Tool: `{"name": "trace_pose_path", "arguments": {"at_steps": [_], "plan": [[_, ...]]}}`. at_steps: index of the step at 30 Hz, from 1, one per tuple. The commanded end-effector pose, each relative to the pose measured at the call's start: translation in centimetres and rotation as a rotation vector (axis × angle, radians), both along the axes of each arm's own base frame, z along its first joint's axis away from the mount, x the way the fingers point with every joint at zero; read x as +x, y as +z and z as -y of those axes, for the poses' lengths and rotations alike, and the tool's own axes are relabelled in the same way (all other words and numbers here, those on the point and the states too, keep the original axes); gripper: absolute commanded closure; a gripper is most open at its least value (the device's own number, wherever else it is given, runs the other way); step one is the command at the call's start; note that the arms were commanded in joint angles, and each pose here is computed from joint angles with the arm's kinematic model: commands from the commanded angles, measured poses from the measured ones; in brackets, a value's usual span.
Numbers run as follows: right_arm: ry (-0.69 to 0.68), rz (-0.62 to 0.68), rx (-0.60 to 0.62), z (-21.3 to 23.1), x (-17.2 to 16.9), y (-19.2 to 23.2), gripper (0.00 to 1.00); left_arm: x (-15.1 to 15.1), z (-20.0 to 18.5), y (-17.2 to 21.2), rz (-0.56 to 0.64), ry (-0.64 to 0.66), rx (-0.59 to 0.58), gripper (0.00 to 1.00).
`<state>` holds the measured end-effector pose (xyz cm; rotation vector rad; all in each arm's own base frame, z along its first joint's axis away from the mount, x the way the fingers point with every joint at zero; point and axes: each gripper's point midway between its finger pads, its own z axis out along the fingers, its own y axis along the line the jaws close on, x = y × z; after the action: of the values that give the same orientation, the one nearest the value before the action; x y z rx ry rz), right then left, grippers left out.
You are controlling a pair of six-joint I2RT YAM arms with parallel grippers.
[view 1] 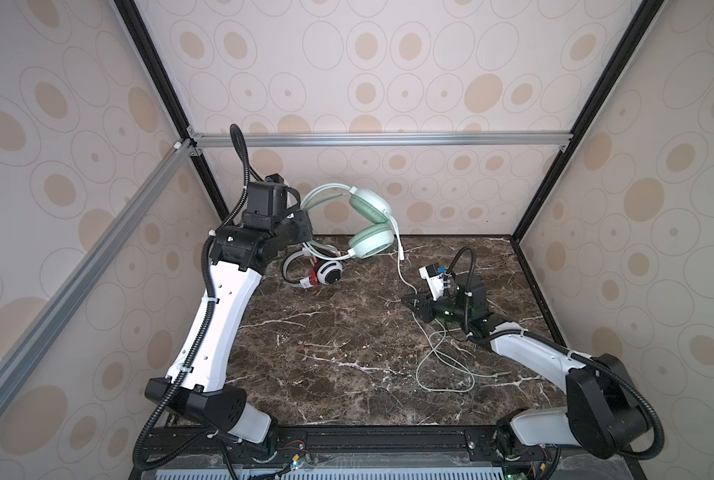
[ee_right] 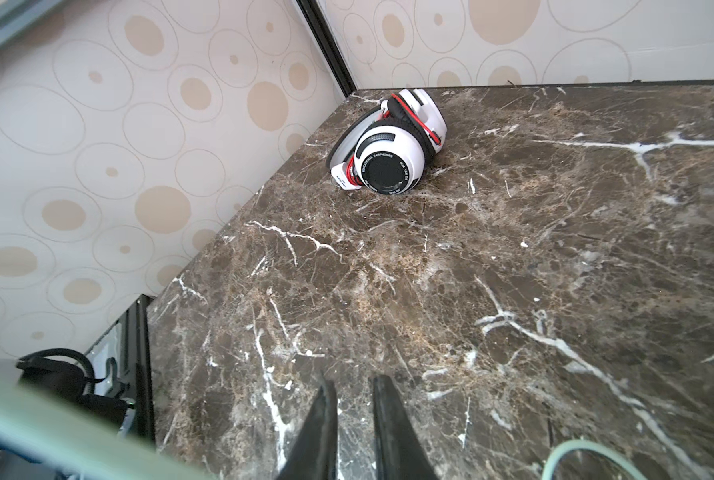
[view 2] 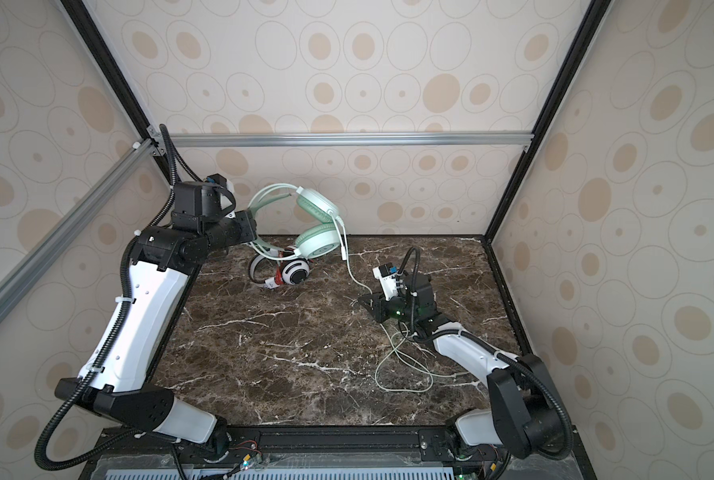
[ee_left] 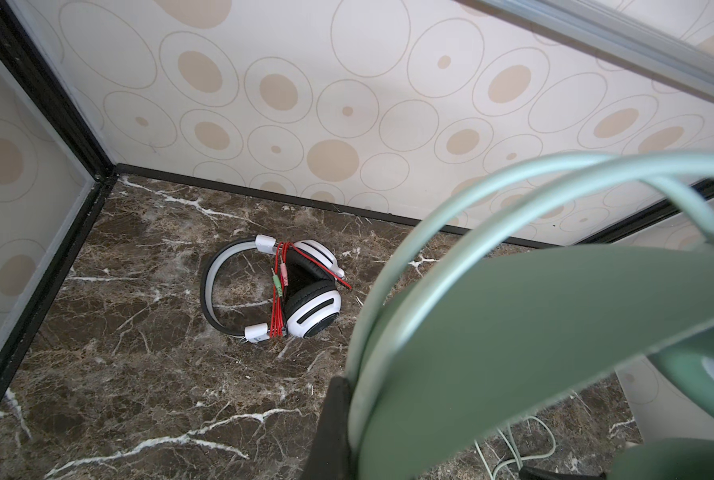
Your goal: Wrap the headphones
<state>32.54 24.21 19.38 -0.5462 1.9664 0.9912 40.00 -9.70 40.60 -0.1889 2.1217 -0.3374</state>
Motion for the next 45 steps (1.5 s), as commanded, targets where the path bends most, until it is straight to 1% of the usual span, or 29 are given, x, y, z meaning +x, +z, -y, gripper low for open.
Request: {"name": "trace_pose_path", "arguments": {"at_steps": [1,6,10,14,20,25,30,33,35,39,45], "plan": [[0.000,0.008,-0.046,0.8,-1.0,0.1,0.89,0.2,-0.1,3.0,0.107,-0.007,-0.055,1.00],[-0.029,0.028,-0.146,2.4,-2.1,0.6,0.95,0.5,-0.7,2.7,0.112,0.016,-0.069,1.00],[-0.013,0.041,-0.269,3.4,-3.5,1.1,1.00,1.0,-0.9,2.2,0.116,0.036,-0.086,1.00],[0.022,0.070,-0.353,3.7,-5.3,2.1,1.00,1.5,-1.0,1.3,0.115,0.057,-0.090,1.00],[0.076,0.131,-0.405,2.6,-8.1,3.7,1.00,1.9,-1.0,-0.4,0.110,0.069,-0.102,1.00],[0.154,0.213,-0.470,0.5,-9.4,6.2,1.00,1.9,-1.1,-2.4,0.079,0.065,-0.053,1.00],[0.163,0.278,-0.434,-1.1,-8.7,10.9,1.00,1.5,-0.6,-4.3,0.058,0.040,0.028,1.00],[0.153,0.295,-0.449,-1.8,-7.6,13.2,1.00,1.0,0.2,-5.3,0.049,0.006,0.091,1.00],[0.140,0.284,-0.492,-1.9,-6.6,14.0,1.00,0.5,1.1,-6.0,0.047,-0.025,0.135,1.00],[0.130,0.272,-0.553,-2.3,-5.2,14.9,1.00,-0.8,2.9,-7.1,0.047,-0.102,0.169,1.00],[0.070,0.271,-0.646,-2.4,-2.5,14.9,1.00,-3.5,6.0,-8.8,0.044,-0.281,0.244,1.00]]}}
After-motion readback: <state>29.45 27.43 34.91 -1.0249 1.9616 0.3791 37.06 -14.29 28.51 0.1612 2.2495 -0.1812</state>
